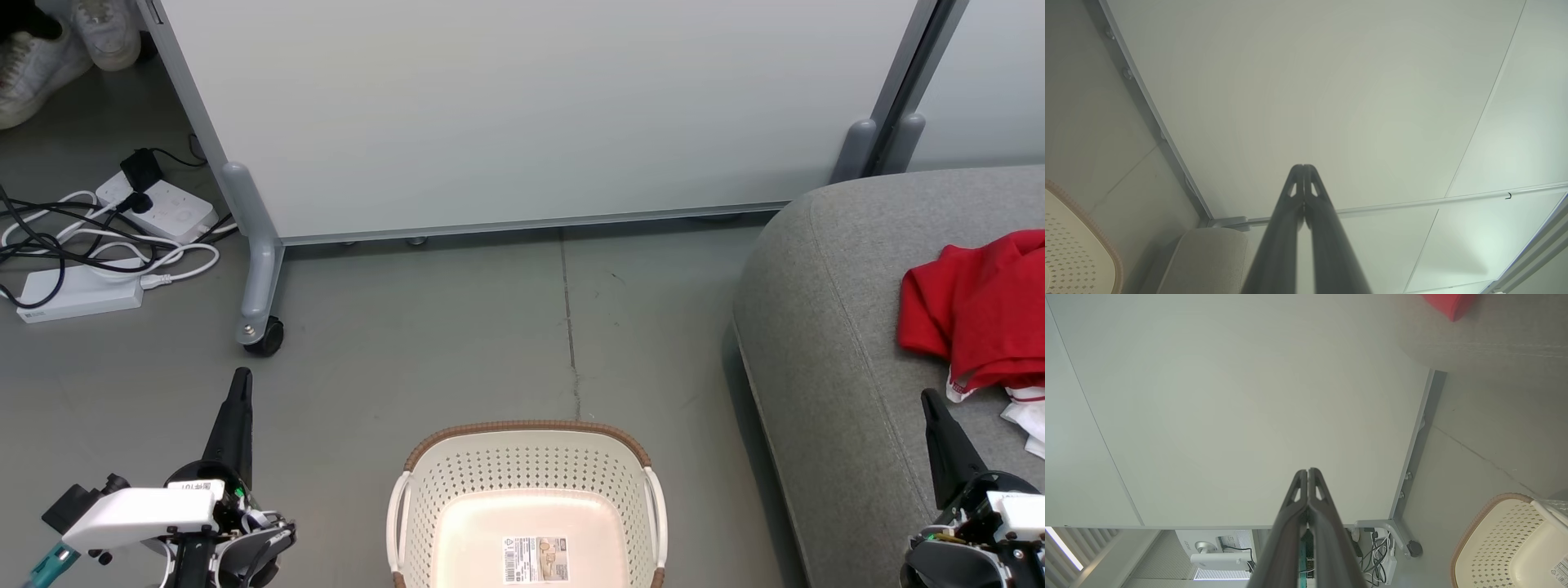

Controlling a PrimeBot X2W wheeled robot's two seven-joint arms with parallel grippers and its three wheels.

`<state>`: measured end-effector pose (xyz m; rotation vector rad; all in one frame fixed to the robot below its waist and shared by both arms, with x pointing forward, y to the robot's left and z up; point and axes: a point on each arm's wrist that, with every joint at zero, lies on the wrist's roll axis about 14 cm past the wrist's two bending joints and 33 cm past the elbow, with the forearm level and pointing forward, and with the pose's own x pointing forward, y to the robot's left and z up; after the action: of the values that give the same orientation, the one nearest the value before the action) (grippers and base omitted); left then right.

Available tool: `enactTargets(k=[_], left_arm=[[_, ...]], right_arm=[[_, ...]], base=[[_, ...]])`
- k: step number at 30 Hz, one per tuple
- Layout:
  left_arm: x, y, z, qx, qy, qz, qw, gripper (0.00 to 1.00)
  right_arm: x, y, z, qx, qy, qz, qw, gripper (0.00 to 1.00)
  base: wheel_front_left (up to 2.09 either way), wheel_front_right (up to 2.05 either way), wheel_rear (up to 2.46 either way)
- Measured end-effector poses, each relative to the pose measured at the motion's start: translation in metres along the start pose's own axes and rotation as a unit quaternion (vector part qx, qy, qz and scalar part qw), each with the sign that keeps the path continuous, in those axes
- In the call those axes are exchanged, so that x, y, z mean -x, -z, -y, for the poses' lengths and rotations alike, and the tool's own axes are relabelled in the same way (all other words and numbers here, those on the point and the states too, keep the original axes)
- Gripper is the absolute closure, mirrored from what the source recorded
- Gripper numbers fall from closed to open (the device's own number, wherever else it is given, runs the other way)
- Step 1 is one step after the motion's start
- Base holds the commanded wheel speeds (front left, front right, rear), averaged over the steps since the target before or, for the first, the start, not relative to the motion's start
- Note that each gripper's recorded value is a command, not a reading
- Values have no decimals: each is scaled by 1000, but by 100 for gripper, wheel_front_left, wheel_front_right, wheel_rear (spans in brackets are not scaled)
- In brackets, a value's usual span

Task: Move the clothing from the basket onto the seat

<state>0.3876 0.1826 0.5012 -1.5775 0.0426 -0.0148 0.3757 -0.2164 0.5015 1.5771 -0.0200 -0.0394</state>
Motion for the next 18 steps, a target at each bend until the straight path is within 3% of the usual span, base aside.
enactTargets(k=[18], left_arm=[[0,0,0,0,0,0,1000,100]], right_arm=[[0,0,0,0,0,0,1000,100]], base=[[0,0,0]])
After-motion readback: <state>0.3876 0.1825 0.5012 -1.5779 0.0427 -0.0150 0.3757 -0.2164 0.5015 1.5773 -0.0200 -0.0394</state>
